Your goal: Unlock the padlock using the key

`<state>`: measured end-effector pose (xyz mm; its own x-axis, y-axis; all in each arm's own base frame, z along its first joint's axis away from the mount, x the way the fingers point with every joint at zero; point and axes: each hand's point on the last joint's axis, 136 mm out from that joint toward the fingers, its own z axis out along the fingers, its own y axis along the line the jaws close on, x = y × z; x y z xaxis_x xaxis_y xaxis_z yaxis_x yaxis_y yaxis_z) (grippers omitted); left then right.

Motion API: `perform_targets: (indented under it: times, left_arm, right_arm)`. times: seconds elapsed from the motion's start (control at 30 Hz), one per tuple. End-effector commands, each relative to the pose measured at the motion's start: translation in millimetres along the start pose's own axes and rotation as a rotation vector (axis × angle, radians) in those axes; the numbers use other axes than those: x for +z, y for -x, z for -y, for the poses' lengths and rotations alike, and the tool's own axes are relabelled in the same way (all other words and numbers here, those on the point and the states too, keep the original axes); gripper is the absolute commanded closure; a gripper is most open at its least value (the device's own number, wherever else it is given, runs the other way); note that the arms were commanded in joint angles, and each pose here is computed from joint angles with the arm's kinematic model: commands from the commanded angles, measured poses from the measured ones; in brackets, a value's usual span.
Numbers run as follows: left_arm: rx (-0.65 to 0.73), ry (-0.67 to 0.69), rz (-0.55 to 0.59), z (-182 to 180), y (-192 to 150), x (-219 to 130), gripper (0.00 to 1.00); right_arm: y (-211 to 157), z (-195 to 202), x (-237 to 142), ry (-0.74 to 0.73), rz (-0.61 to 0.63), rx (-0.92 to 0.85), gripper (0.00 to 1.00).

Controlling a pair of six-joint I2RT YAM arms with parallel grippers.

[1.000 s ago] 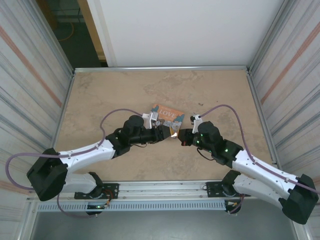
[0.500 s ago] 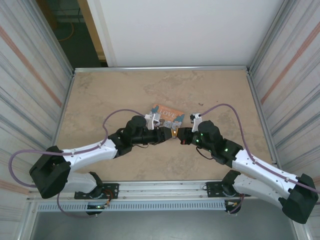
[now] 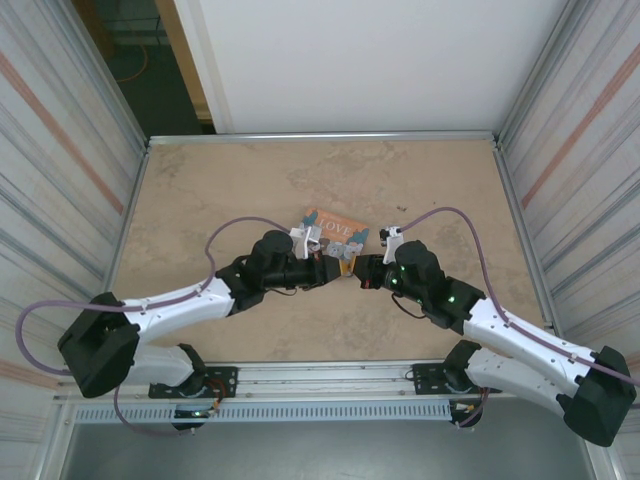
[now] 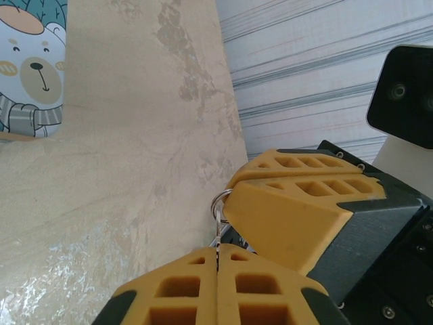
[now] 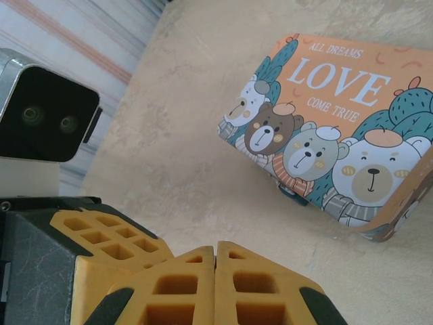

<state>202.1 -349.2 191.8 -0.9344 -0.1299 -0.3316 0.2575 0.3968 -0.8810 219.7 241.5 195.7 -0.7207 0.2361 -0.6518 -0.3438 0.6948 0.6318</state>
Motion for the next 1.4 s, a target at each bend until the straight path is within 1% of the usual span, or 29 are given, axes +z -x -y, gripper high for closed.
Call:
perform_targets:
  times: [0.0, 0.17, 0.3, 0.47, 0.53, 0.6, 0.7, 0.8, 0.83, 1.03, 1.17, 1.37]
  left_arm:
    - [0.092, -0.03, 0.025, 21.1, 8.6, -12.9, 1.0]
    - [0.221, -0.048, 0.037, 25.6, 15.7, -42.2, 1.0]
    - [0.396, -0.068, -0.013, 37.7, 15.4, -76.2, 1.0]
    - [0.632, -0.12, -0.069, 59.2, 0.5, -108.5, 1.0]
    - [0.717, -0.149, -0.087, 66.2, -6.4, -115.3, 1.0]
    - [0.785, -0.174, -0.102, 72.0, -11.1, -119.7, 1.0]
    - [0.866, -0.207, -0.13, 78.7, -16.6, -123.7, 1.0]
    - [0.927, -0.233, -0.164, 84.0, -20.8, -126.0, 1.0]
    - [0.941, -0.238, -0.17, 86.0, -21.2, -126.8, 1.0]
    - [0.963, -0.24, -0.222, 87.1, -22.7, -125.5, 1.0]
    - [0.961, -0.24, -0.234, 86.1, -22.5, -123.4, 1.0]
    - [0.961, -0.243, -0.235, 86.3, -22.0, -122.5, 1.0]
  right_arm:
    - [10.0, -16.2, -8.6, 0.034, 0.002, -0.014, 0.92]
    - [12.6, -21.6, -28.2, 0.085, -0.031, -0.066, 0.68]
    - [20.1, -25.5, -49.6, 0.142, -0.025, -0.1, 0.52]
    - [28.8, -41.0, -71.0, 0.227, 0.027, -0.193, 0.3]
    - [28.9, -50.9, -75.3, 0.277, 0.029, -0.233, 0.24]
    - [26.1, -63.8, -77.8, 0.346, 0.011, -0.27, 0.21]
    - [21.7, -85.1, -81.8, 0.45, -0.021, -0.332, 0.19]
    - [16.2, -99.6, -82.3, 0.496, -0.055, -0.401, 0.2]
    - [13.8, -103.9, -82.0, 0.509, -0.065, -0.422, 0.21]
    - [5.0, -132.2, -77.6, 0.584, -0.116, -0.512, 0.32]
    - [1.2, -141.5, -69.1, 0.601, -0.149, -0.524, 0.44]
    - [-6.0, -149.8, -57.3, 0.621, -0.199, -0.519, 0.56]
